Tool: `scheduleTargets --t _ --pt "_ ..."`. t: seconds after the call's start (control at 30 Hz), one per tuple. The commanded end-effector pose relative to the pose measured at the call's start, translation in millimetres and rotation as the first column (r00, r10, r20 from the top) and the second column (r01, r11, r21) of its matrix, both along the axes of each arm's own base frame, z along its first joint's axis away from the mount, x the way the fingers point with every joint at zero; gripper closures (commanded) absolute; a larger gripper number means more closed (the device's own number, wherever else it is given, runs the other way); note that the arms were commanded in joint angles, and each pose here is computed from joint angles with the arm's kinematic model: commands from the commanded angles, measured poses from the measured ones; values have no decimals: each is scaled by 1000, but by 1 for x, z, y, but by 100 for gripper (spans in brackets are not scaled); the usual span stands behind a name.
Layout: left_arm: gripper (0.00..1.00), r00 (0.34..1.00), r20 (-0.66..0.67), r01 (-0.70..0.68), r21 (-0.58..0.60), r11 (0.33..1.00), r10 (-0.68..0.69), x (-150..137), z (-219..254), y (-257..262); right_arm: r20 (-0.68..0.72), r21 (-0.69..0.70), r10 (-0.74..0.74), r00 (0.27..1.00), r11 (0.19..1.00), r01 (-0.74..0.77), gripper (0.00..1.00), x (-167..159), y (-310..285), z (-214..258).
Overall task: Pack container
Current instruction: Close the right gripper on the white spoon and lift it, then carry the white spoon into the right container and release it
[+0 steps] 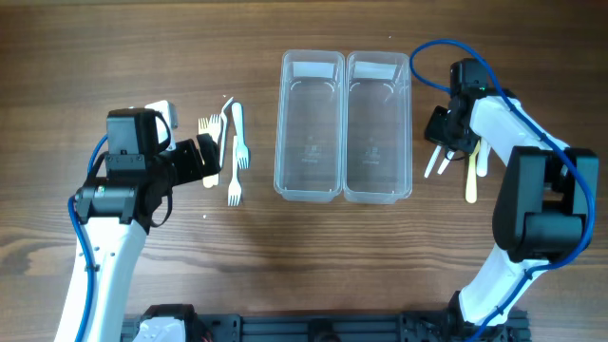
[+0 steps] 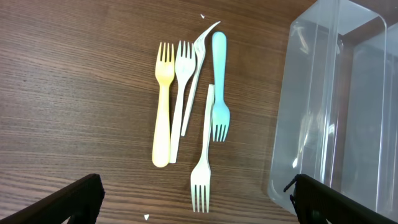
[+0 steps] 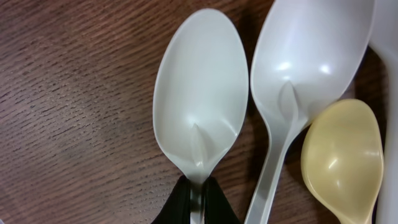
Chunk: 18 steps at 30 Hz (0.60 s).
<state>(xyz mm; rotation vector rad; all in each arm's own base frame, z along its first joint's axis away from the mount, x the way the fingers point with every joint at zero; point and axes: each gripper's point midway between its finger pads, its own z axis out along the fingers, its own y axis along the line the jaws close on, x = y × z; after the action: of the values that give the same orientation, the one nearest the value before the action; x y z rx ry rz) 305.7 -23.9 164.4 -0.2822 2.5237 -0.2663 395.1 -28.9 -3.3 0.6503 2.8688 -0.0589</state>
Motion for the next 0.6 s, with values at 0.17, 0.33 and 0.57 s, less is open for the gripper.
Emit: scheduleTargets --t 0.17,0.33,0.57 --pt "0 1000 20 14 -3 1000 -14 5 7 0 186 34 43 982 998 -51 96 13 10 68" --pt "0 1000 20 14 -3 1000 -14 5 7 0 412 115 117 904 977 -180 96 13 53 157" --pt "0 1000 20 14 -3 1000 -14 5 7 0 410 135 281 867 922 -363 96 1 130 156"
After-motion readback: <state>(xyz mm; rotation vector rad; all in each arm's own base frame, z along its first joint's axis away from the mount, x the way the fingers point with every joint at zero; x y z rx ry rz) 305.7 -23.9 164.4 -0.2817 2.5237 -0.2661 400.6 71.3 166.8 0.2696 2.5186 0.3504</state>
